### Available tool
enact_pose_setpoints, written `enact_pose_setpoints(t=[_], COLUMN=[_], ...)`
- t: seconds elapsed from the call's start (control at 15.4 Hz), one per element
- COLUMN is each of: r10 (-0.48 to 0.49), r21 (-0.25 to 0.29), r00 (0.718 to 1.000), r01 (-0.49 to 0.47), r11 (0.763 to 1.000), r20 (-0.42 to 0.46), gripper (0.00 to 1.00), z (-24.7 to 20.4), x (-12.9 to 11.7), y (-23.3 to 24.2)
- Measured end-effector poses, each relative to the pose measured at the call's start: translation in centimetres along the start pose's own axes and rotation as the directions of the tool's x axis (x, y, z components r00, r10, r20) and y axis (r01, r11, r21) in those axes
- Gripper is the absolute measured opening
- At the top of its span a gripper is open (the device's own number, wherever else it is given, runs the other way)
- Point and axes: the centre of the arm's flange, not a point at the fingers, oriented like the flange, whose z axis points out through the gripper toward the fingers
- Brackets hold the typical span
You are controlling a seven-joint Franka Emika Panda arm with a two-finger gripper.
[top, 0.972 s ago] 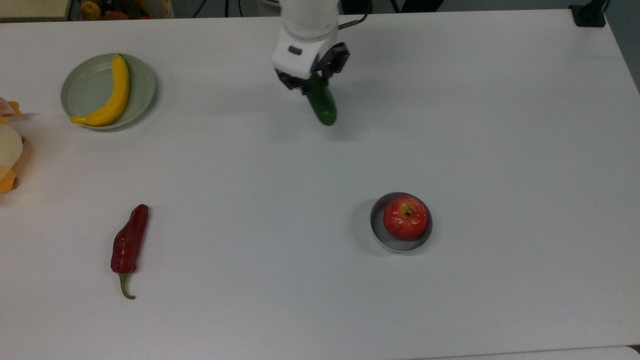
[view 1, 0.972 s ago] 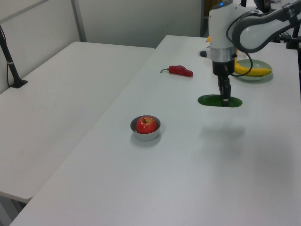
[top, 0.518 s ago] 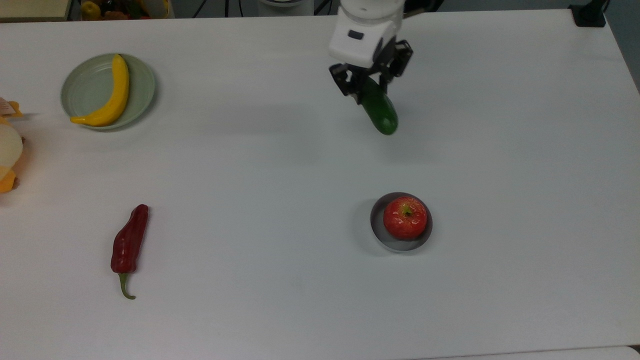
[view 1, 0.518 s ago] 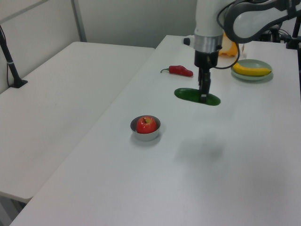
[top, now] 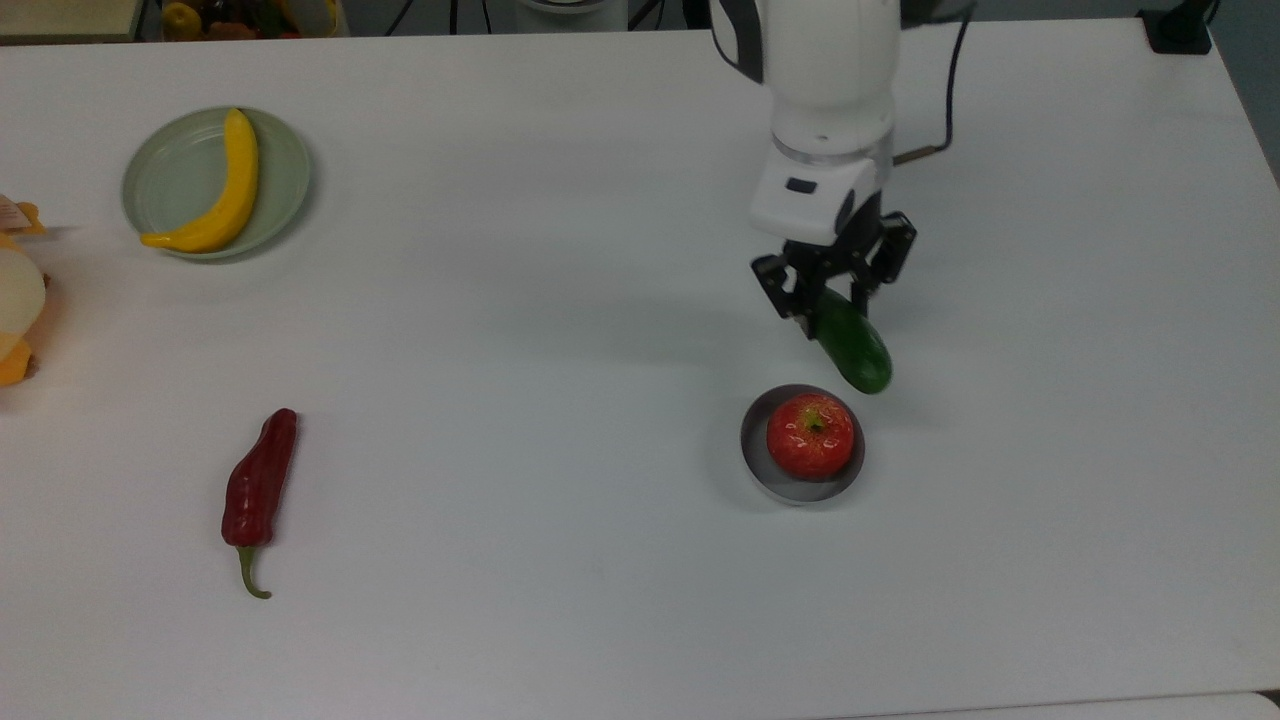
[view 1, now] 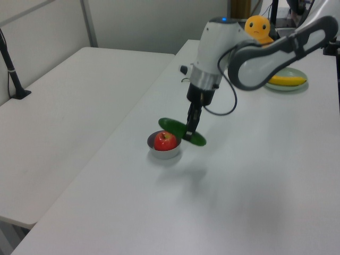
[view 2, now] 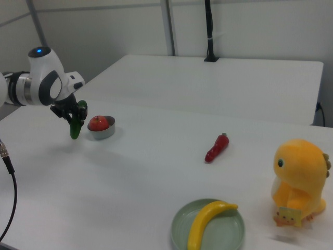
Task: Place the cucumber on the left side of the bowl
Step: 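Carry the cucumber to beside the silver bowl and lower it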
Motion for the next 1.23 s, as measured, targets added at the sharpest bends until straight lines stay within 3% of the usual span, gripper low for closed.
enact_pose_setpoints(t=[0.39,0.65,0.97,1.23], r10=[0.014,0.059,0.071,0.074], r21=[0.026,0.043,0.040,0.039], r00=[0.998,0.984,0.980,0.979], r01=[-0.013,-0.053,-0.065,-0.068], r11=[1.000,0.998,0.997,0.997], r20=[-0.064,-0.169,-0.187,-0.190], gripper=[0.48,0.48,0.48,0.56], z=[2.9,5.5,8.1,8.0], x=[1.1,1.9,1.8,2.0], y=[-4.4,-4.7,-3.9,-3.7])
